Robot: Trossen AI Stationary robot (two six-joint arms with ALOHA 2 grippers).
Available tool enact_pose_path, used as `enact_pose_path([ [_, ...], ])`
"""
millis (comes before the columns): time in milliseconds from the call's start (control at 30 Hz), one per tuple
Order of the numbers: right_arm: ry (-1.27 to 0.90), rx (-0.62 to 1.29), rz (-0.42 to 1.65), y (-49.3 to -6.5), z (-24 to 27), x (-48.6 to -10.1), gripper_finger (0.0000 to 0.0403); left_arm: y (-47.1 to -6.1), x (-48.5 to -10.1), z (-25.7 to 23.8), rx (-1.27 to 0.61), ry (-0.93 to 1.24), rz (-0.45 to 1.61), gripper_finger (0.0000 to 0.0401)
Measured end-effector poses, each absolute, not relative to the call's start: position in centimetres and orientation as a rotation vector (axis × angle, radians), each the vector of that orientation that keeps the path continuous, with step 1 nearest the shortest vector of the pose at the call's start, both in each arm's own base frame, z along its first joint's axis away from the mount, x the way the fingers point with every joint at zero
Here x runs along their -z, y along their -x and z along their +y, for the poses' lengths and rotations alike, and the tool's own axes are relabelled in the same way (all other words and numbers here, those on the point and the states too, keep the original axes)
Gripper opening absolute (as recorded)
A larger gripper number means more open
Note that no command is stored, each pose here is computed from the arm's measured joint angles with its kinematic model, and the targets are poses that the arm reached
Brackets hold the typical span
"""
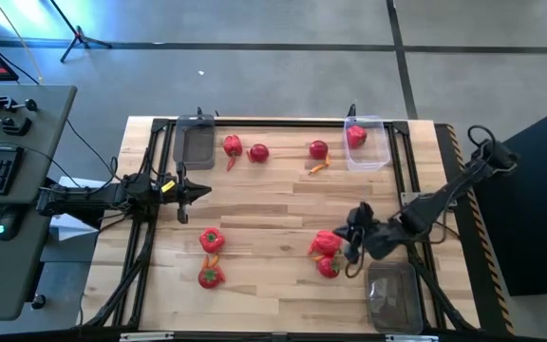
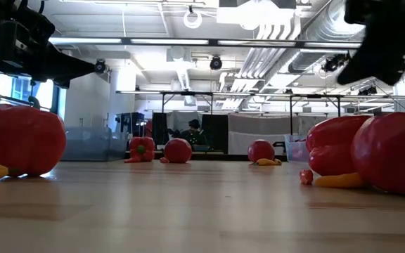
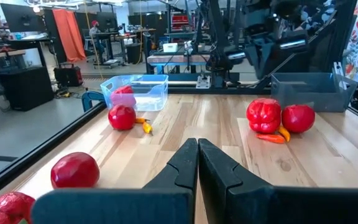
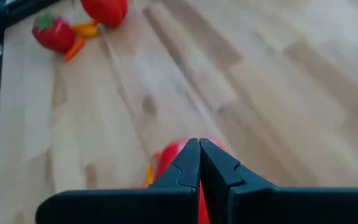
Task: Sort produce into baskets
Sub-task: Put the red bell pepper into the transparent bin
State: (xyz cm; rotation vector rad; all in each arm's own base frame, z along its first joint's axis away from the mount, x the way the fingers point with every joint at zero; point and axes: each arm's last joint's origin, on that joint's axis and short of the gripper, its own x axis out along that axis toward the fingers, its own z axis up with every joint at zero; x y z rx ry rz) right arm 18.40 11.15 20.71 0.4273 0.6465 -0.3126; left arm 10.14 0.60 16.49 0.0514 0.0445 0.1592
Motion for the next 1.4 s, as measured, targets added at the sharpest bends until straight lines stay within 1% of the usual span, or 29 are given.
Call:
enact_pose_path([
  [233, -0.571, 0.341, 0.755, -16.8, 12.1, -20.0, 0.0002, -10.1, -16.5, 0.6, -0.16, -0.051, 0.045, 0.0],
  [333, -0.595, 0.359, 0.795, -16.6, 12.1, -19.7, 0.0014, -10.1, -16.5, 0.6, -0.16, -0.057, 0.045, 0.0],
  [433, -0.587, 0.362, 0.847, -16.9, 12.2, -19.0, 0.004, -10.1, -16.5, 0.6, -0.16, -0.057, 0.045, 0.0],
  [633, -0.6, 0.36, 1.006, -17.8, 12.5, -17.0, 0.0112, -10.1, -16.5, 0.6, -0.16, -0.059, 0.046, 0.0],
  [733, -0.615, 0.346, 1.036, -18.3, 12.8, -16.4, 0.0136, -10.1, -16.5, 0.6, -0.16, -0.059, 0.045, 0.0],
  [800, -0.615, 0.353, 1.038, -18.6, 12.8, -16.1, 0.0144, -10.1, -16.5, 0.6, -0.16, -0.059, 0.045, 0.0],
  [1200, -0.528, 0.33, 1.042, -20.0, 12.0, -15.2, 0.0147, -10.1, -16.5, 0.6, -0.161, -0.059, 0.046, 0.0],
  [1300, -0.525, 0.32, 1.078, -20.3, 11.8, -14.8, 0.0128, -10.1, -16.5, 0.6, -0.161, -0.058, 0.045, 0.0],
  [1400, -0.508, 0.319, 1.095, -20.3, 11.6, -14.5, 0.0086, -10.1, -16.5, 0.6, -0.161, -0.059, 0.046, 0.0],
])
